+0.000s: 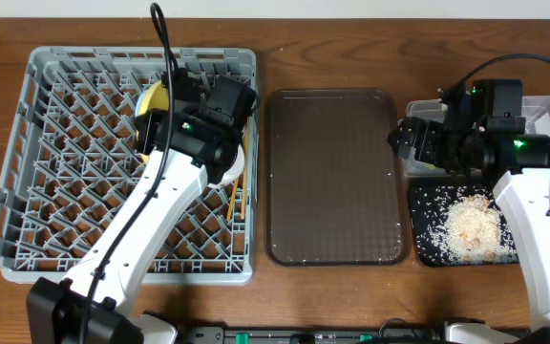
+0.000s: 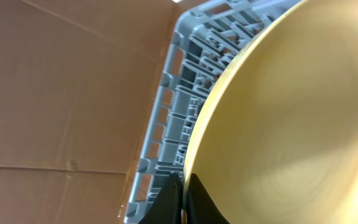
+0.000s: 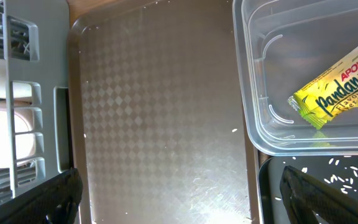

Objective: Sort waste into correct bins and load items into the dishwasher rack

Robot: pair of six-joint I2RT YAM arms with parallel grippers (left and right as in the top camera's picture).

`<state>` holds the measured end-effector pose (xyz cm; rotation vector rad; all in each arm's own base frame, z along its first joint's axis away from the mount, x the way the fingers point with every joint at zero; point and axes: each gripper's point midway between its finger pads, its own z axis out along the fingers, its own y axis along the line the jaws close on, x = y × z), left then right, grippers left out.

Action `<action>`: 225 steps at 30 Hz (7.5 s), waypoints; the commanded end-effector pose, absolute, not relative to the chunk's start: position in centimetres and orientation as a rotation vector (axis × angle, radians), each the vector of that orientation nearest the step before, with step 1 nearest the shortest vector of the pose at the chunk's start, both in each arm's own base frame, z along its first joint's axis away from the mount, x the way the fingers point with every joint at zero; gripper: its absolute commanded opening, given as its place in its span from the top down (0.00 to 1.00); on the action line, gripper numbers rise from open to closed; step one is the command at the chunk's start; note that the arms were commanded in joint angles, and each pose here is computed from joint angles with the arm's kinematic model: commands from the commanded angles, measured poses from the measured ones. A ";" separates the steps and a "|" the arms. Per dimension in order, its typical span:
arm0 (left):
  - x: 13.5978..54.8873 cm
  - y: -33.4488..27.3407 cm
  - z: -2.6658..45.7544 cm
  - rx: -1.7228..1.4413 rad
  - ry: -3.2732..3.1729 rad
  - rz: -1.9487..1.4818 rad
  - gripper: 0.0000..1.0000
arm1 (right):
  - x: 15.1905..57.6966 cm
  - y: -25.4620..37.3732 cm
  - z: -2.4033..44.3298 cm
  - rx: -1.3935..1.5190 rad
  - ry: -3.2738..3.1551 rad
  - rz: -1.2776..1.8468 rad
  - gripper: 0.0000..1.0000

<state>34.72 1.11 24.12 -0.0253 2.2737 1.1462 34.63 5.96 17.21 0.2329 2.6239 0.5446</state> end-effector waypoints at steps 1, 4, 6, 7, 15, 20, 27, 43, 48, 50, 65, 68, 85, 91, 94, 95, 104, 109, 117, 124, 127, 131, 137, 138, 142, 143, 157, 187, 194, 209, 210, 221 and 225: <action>34.7 0.2 22.8 -0.007 2.345 1.042 0.93 | 34.6 6.3 17.3 0.203 2.623 0.548 0.01; 34.7 -0.8 21.7 0.013 2.404 0.952 0.91 | 34.6 6.3 17.3 0.204 2.623 0.548 0.01; 34.6 -1.6 20.8 0.029 2.450 0.875 0.89 | 34.6 6.3 17.3 0.204 2.623 0.548 0.01; 34.5 -2.1 20.4 0.039 2.477 0.829 0.88 | 34.6 6.3 17.3 0.204 2.623 0.548 0.01; 33.9 -5.6 17.9 0.100 2.624 0.532 0.83 | 34.6 6.3 17.3 0.204 2.623 0.548 0.01; 33.4 -7.6 16.9 0.132 2.688 0.361 0.72 | 34.6 6.3 17.3 0.204 2.623 0.548 0.01; 33.6 -8.9 16.7 0.142 2.696 0.259 0.65 | 34.6 6.3 17.3 0.204 2.623 0.548 0.01; 35.0 -7.7 23.0 -0.005 2.488 0.250 0.34 | 34.6 6.3 17.3 0.204 2.623 0.548 0.01; 34.2 -5.9 27.6 -0.259 2.344 0.083 0.16 | 34.6 6.3 17.3 0.203 2.623 0.548 0.01; 33.6 -4.9 29.2 -0.309 2.304 0.009 0.15 | 34.6 6.3 17.3 0.204 2.623 0.548 0.01; 31.2 0.7 31.7 -0.494 2.215 0.020 0.09 | 34.6 6.3 17.3 0.204 2.623 0.548 0.01; 31.2 0.7 31.7 -0.493 2.214 0.020 0.09 | 34.6 6.3 17.3 0.204 2.623 0.548 0.01; 31.2 0.7 31.7 -0.493 2.215 0.020 0.08 | 33.2 5.4 23.2 0.156 2.428 0.472 0.01; 31.2 0.7 31.7 -0.494 2.215 0.020 0.08 | 29.9 4.8 33.2 0.002 2.044 0.382 0.01; 31.2 0.7 31.7 -0.493 2.215 0.020 0.08 | 26.5 4.8 38.0 -0.091 1.795 0.327 0.01; 31.2 0.7 31.7 -0.493 2.214 0.020 0.08 | 25.3 4.8 38.9 -0.106 1.730 0.316 0.01; 31.2 0.7 31.8 -0.494 2.214 0.020 0.08 | 18.5 3.5 37.8 -0.078 1.303 0.241 0.01; 31.2 0.7 31.7 -0.494 2.215 0.020 0.08 | 19.7 3.9 34.2 -0.078 1.216 0.255 0.01; 31.2 0.7 31.7 -0.494 2.214 0.020 0.08 | 22.2 4.2 28.0 -0.076 1.258 0.255 0.01; 31.2 0.7 31.7 -0.494 2.214 0.020 0.07 | 23.8 4.2 22.6 -0.078 1.371 0.235 0.01; 31.2 0.7 31.7 -0.494 2.214 0.020 0.07 | 24.1 3.9 20.9 -0.075 1.434 0.213 0.01; 31.2 0.7 31.7 -0.494 2.214 0.020 0.07 | 24.4 3.6 18.8 -0.099 1.518 0.163 0.01; 31.2 0.7 31.7 -0.494 2.214 0.020 0.07 | 24.5 2.6 15.7 -0.113 1.642 0.070 0.01; 31.2 0.7 31.7 -0.494 2.215 0.020 0.07 | 24.5 2.3 15.6 -0.100 1.643 0.057 0.01; 31.2 0.7 31.8 -0.494 2.214 0.020 0.07 | 24.6 1.6 15.7 -0.075 1.644 0.034 0.01; 31.2 0.7 31.7 -0.494 2.215 0.020 0.07 | 24.6 1.5 15.7 -0.073 1.644 0.032 0.01; 31.2 0.7 31.7 -0.494 2.214 0.020 0.07 | 24.6 1.6 15.6 -0.073 1.645 0.032 0.01; 20.1 2.0 30.7 -0.481 2.022 -0.061 0.07 | 24.6 1.6 15.6 -0.073 1.645 0.032 0.01; 15.9 2.6 24.7 -0.482 1.940 -0.095 0.07 | 24.6 1.6 15.6 -0.073 1.645 0.032 0.01; 22.6 -0.7 25.9 -0.335 1.399 -0.381 0.07 | 24.6 1.6 15.6 -0.073 1.645 0.032 0.01; 22.8 -0.7 25.7 -0.332 1.380 -0.386 0.07 | 24.6 1.6 15.6 -0.073 1.645 0.032 0.01; 24.5 -1.2 20.3 -0.328 1.430 -0.383 0.07 | 24.6 1.6 15.6 -0.073 1.645 0.032 0.01; 24.6 -0.6 18.3 -0.352 1.505 -0.351 0.07 | 24.6 1.6 15.6 -0.073 1.645 0.032 0.01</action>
